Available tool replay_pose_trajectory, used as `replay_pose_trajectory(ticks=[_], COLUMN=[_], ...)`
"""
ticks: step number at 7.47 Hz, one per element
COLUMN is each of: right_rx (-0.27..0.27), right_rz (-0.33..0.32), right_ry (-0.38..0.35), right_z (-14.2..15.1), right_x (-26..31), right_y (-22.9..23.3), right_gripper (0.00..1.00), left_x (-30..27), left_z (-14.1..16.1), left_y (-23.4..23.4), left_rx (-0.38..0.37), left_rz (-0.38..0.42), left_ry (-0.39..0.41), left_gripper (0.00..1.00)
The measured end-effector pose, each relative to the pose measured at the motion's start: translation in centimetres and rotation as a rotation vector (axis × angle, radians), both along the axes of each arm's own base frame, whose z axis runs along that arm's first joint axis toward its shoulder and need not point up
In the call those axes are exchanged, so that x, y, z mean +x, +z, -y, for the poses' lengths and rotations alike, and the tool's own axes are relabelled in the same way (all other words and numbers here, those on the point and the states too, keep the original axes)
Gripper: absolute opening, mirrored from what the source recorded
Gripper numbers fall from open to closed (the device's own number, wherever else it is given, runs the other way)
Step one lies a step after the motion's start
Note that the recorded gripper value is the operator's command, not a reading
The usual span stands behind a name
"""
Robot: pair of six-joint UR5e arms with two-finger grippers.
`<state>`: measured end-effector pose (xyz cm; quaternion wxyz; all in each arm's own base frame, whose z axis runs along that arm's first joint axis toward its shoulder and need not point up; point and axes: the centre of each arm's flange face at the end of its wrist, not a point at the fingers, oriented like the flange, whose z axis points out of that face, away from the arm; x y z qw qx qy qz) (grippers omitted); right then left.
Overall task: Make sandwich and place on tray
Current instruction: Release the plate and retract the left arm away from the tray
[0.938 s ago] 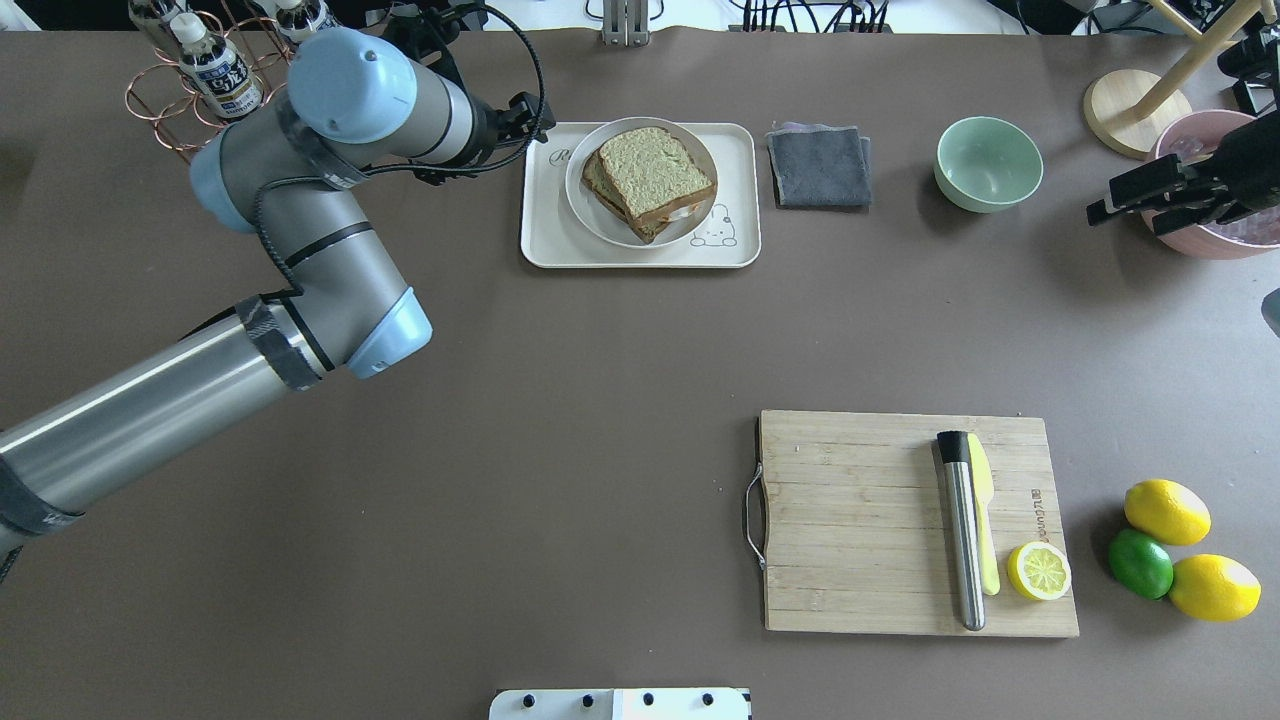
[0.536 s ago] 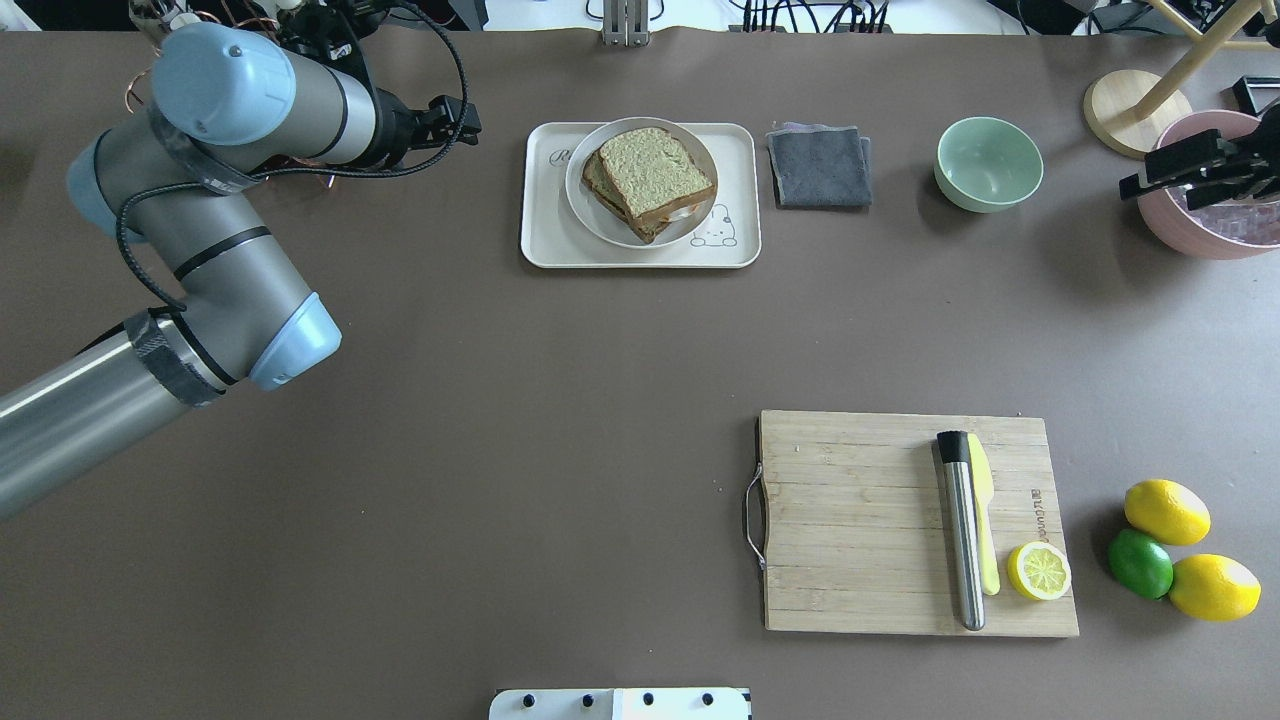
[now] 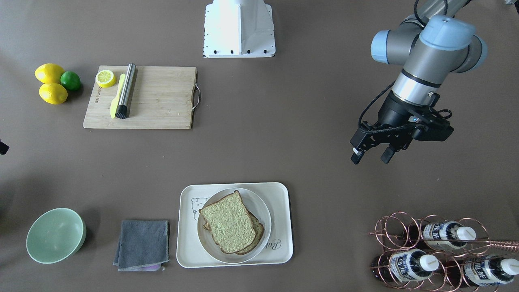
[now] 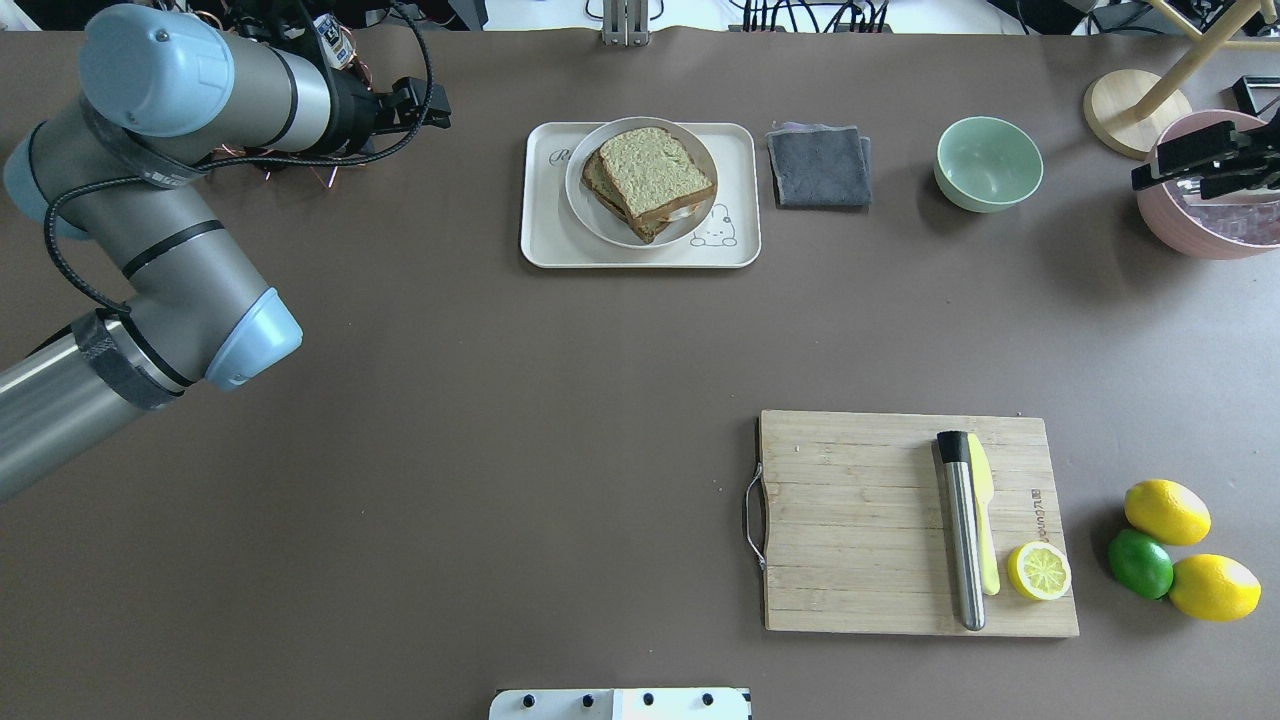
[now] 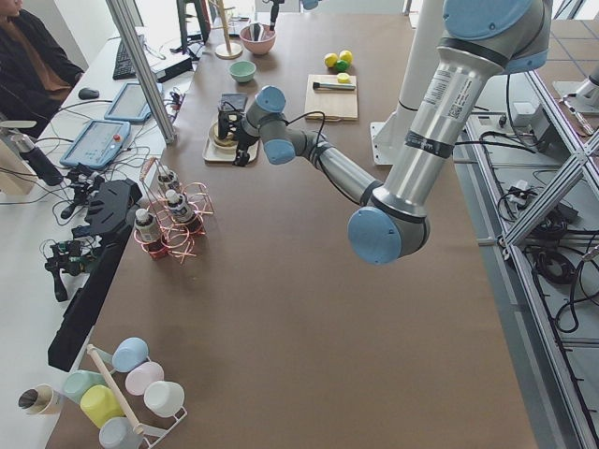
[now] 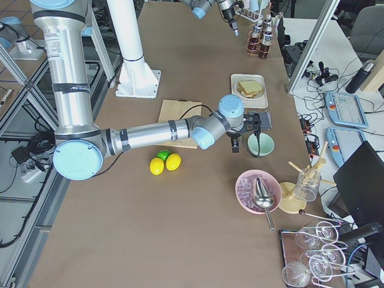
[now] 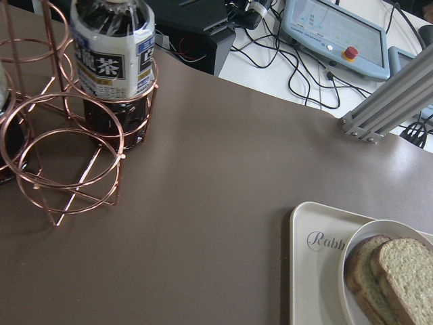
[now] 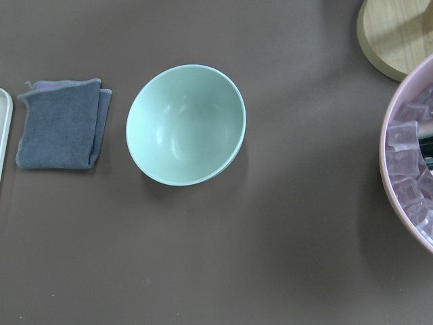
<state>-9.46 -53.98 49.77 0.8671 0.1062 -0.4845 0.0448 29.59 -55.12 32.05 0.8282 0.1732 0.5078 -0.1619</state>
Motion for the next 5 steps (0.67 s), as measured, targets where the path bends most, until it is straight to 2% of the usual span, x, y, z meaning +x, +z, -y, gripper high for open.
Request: replay_pose_trajectory(ticks=[2, 3, 4, 5], right_rx=[0.005, 0.014, 0.024, 0.033], right_rz=[-0.043, -0.088, -0.155, -0.27], right_ry=[-0.052, -0.081, -0.119, -0.167], right_z=[-0.3, -0.5, -0.9, -1.4], right_x=[0.3, 1.8, 4.0, 6.1], right_y=[1.0, 1.6, 2.0, 2.0], right_gripper=[1.0, 1.0, 1.0, 1.0], left_x=[-8.3, -12.5, -15.9, -18.5], left_z=[-1.7, -2.7, -3.8, -5.0], left_y=[6.0, 8.7, 11.2, 13.8], left_rx=[0.005, 0.029, 0.061, 0.101], left_rz=[-0.004, -0.011, -0.013, 0.005], left_ry=[0.248, 0.314, 0.363, 0.397], left_gripper=[0.98, 0.98, 0.98, 0.98])
